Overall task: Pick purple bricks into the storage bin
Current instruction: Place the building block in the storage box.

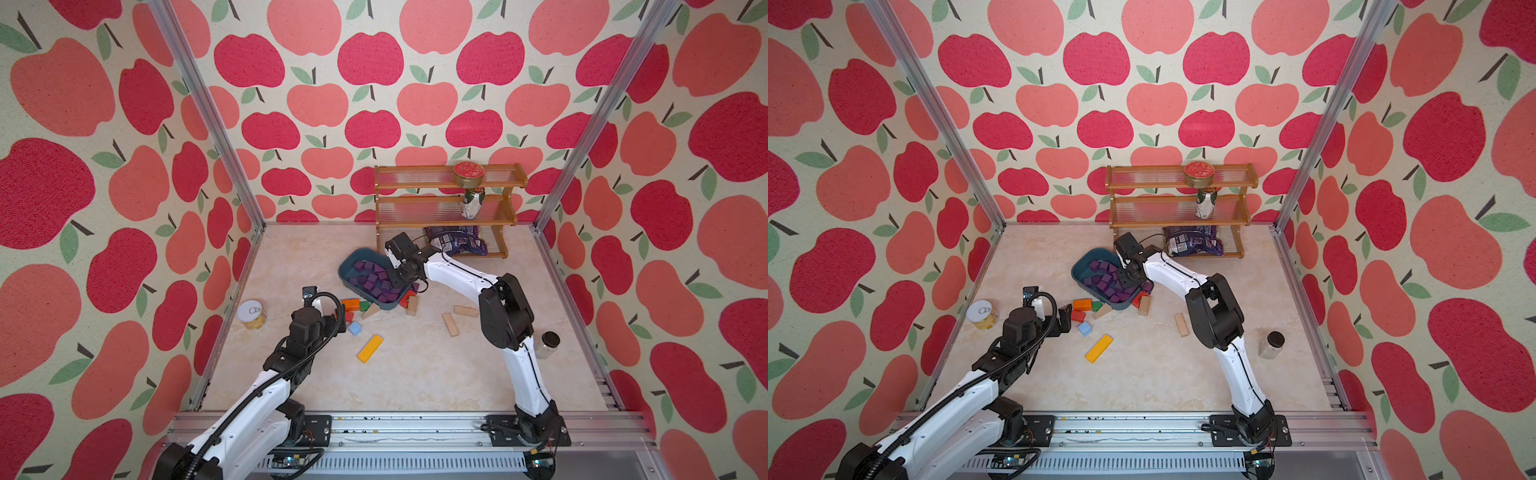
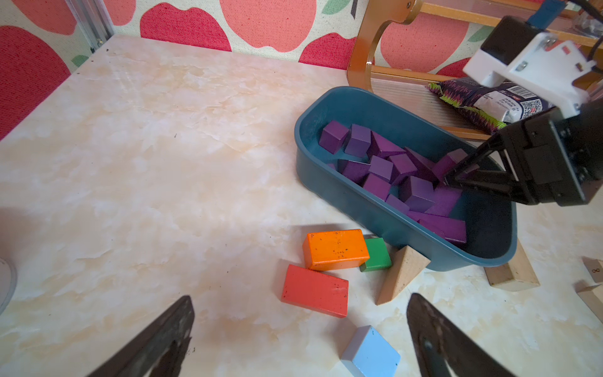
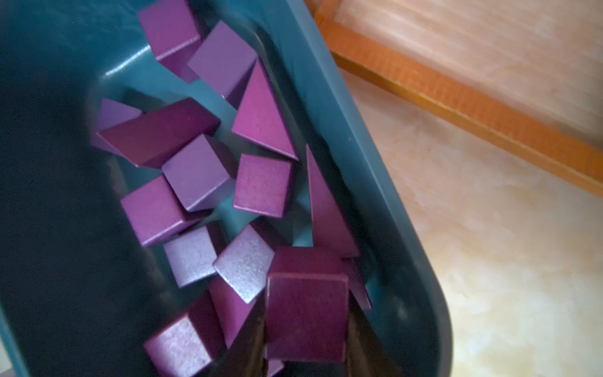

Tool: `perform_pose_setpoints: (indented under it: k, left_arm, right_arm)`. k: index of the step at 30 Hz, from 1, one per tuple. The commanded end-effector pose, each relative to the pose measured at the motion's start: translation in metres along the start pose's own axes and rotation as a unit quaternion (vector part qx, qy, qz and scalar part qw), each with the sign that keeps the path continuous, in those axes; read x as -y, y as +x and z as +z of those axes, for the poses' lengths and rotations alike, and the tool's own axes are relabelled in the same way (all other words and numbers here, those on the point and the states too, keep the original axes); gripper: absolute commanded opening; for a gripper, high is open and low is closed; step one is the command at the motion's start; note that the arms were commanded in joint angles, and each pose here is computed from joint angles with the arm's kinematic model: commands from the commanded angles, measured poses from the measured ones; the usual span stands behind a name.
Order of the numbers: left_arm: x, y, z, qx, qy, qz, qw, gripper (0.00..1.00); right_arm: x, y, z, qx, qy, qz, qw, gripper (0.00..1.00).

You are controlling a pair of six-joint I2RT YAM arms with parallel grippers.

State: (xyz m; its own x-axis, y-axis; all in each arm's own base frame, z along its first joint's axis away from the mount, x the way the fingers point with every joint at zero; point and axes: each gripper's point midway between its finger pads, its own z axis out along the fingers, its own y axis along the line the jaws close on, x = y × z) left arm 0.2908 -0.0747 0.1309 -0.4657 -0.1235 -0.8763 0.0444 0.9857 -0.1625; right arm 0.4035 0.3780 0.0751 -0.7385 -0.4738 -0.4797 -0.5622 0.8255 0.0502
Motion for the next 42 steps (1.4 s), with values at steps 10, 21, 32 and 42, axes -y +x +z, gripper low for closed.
perform_pose_setpoints:
  k: [10,21,32,42]
  left_arm:
    - [-0.005,0.0,-0.001,0.0,-0.013,-0.001,1.0,0.99]
    - [-0.005,0.001,0.0,-0.001,-0.012,-0.002,1.0,0.99]
    - [-0.005,0.001,0.0,-0.003,-0.014,-0.002,1.0,0.99]
    - [-0.005,0.002,0.001,-0.004,-0.014,-0.002,1.0,0.99]
  right_arm:
    - [0.001,0.011,0.016,-0.037,0.011,-0.021,0.999,0.21]
    - [-0.001,0.009,0.03,-0.049,0.008,-0.032,0.998,0.21]
    - [-0.007,-0.003,0.036,-0.045,-0.005,-0.036,0.998,0.21]
    - [-0.026,-0.003,0.033,-0.041,-0.039,-0.05,0.997,0.21]
